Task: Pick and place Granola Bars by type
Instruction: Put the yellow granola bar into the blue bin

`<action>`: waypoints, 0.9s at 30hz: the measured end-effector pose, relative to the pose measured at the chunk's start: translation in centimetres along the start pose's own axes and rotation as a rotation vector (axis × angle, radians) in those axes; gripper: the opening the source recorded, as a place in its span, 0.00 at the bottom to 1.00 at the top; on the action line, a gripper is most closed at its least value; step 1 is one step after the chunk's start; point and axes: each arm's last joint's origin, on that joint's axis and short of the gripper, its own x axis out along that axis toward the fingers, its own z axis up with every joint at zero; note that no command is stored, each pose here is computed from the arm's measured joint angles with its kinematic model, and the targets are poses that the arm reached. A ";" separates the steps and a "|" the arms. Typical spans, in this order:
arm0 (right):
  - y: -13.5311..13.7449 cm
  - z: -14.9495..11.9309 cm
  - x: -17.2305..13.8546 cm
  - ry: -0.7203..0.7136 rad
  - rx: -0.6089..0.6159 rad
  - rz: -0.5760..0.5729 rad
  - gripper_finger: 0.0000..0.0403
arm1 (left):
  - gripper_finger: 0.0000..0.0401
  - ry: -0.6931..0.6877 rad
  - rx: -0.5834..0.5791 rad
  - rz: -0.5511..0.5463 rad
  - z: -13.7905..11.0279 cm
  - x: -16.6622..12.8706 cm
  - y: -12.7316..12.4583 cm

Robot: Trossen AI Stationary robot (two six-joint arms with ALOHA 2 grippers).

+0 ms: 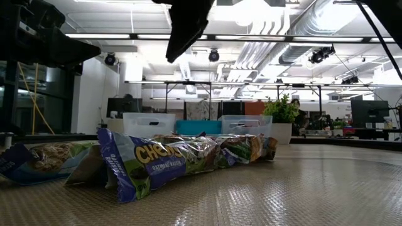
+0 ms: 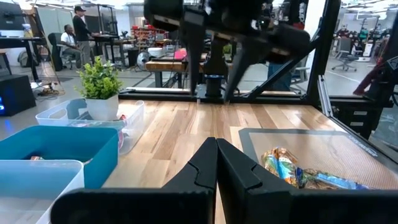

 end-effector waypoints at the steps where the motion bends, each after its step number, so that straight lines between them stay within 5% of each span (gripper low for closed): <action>1: 0.3 -0.1 0.1 0.018 -0.019 0.010 0.42 | 0.00 0.000 0.000 0.000 0.0 0.0 0.0; 7: 1.8 -1.3 2.1 0.164 -0.131 0.074 0.49 | 0.00 0.000 0.000 -0.001 0.0 0.0 0.0; 17: 2.8 -2.1 5.5 0.252 -0.105 0.141 0.62 | 0.00 0.001 0.000 -0.001 0.0 0.0 0.0; 27: 4.1 -3.2 9.3 0.341 -0.108 0.235 0.63 | 0.00 0.001 0.000 -0.001 0.0 0.0 0.0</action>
